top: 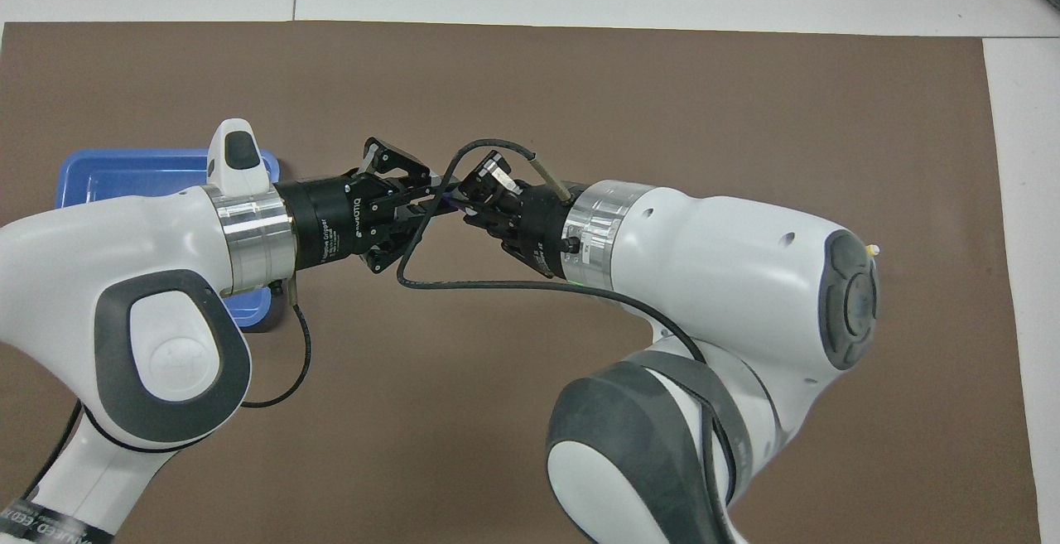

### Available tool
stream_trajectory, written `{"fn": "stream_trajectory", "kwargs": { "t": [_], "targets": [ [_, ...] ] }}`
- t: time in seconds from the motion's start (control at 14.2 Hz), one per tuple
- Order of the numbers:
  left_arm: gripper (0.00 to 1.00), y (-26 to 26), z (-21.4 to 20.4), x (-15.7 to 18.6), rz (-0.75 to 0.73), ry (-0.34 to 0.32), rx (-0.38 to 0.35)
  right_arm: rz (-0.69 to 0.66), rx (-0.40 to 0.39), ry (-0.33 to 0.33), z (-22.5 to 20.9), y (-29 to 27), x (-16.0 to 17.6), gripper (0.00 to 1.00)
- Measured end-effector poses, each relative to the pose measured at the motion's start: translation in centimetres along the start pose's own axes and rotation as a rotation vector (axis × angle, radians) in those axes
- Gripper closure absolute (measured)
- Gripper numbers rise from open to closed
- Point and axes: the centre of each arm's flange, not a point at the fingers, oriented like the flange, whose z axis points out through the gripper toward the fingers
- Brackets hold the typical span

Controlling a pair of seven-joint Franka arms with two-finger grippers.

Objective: Right arm passes pens to left for tray arrangement
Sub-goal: 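Grasp the purple pen with the left gripper and release the right gripper, then lower the purple pen into the tray while the right gripper returns to the cup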

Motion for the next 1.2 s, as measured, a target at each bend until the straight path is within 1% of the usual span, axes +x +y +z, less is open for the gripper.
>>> {"fn": "stream_trajectory", "kwargs": {
  "t": [0.07, 0.21, 0.28, 0.42, 0.7, 0.84, 0.91, 1.06, 1.13, 1.2],
  "targets": [
    [0.82, -0.1, 0.1, -0.1, 0.001, -0.007, 0.007, 0.003, 0.003, 0.003, -0.2, -0.1, 0.3, 0.53],
    [0.82, -0.2, 0.2, -0.2, 0.002, -0.011, 0.01, -0.018, -0.019, 0.0, -0.4, 0.1, 0.9, 0.33],
    [0.82, -0.2, 0.2, -0.2, 0.002, -0.013, 0.012, -0.07, -0.054, -0.001, -0.6, 0.4, 1.6, 0.2],
    [0.82, -0.2, 0.2, -0.1, 0.004, -0.02, 0.018, -0.224, -0.145, -0.004, -1.7, 1.5, 4.6, 0.0],
    [0.82, -0.2, -0.2, 0.5, 0.016, -0.019, 0.018, -0.552, -0.337, -0.033, -5.4, 5.3, 12.3, 0.0],
    [0.82, -0.3, -0.3, 0.7, 0.055, -0.008, 0.029, -0.717, -0.439, -0.045, -7.3, 7.2, 15.6, 0.0],
    [0.82, -0.3, -0.4, 0.9, 0.09, 0.008, 0.054, -0.796, -0.496, -0.057, -7.8, 8.2, 16.7, 0.0],
    [0.82, -0.5, -0.9, 1.6, 0.17, 0.039, 0.126, -0.943, -0.625, -0.081, -7.8, 10.3, 17.9, 0.0],
    [0.82, -0.7, -1.5, 2.3, 0.211, 0.046, 0.159, -0.993, -0.686, -0.096, -7.6, 11.5, 18.2, 0.0],
    [0.82, -0.8, -2.3, 3.3, 0.251, 0.047, 0.185, -1.017, -0.733, -0.117, -7.5, 12.9, 18.4, 0.0]
  ]
}}
